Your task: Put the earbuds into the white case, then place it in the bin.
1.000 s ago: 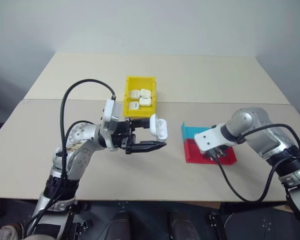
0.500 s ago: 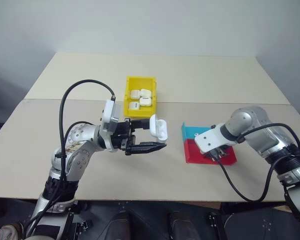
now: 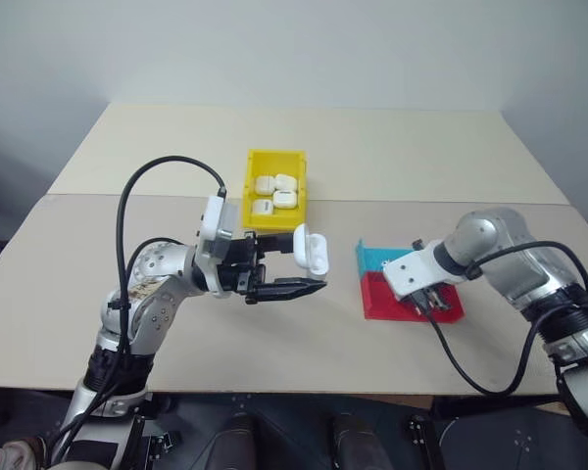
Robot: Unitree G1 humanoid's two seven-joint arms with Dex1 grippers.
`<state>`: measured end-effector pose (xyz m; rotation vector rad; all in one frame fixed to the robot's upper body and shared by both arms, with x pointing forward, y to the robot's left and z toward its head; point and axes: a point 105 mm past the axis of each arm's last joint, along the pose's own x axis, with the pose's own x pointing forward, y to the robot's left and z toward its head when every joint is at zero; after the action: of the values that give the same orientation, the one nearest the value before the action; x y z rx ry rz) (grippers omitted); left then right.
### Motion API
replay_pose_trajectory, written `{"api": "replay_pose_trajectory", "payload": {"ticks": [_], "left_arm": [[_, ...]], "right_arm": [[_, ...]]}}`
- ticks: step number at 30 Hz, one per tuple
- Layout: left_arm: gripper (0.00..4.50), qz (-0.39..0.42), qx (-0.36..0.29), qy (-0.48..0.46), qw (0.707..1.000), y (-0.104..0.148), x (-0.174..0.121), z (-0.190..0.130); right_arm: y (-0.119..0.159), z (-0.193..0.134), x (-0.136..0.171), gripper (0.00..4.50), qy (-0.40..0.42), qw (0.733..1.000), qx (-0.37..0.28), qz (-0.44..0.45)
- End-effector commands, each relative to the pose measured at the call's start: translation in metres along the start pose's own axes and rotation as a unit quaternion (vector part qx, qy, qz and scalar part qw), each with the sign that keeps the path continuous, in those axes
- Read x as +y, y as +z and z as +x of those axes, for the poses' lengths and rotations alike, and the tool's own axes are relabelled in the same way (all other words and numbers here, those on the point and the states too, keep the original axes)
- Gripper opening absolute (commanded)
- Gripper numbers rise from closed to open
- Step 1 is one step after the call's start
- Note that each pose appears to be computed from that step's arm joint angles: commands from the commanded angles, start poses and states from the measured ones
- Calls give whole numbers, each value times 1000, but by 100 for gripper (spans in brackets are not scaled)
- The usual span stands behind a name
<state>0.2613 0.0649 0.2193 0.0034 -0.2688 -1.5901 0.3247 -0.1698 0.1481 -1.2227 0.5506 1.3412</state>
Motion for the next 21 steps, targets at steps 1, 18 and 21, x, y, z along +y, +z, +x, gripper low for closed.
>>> {"api": "replay_pose_trajectory", "payload": {"ticks": [1,18,21], "left_arm": [[277,13,-15,-11,1000,14,1,0],[277,6,-44,-94,995,25,19,25],[277,9,-47,-97,994,26,18,27]], "right_arm": [[34,-47,-7,62,-67,987,-128,68],[138,-145,7,62,-267,744,-586,179],[149,-135,6,62,-261,742,-589,185]]}}
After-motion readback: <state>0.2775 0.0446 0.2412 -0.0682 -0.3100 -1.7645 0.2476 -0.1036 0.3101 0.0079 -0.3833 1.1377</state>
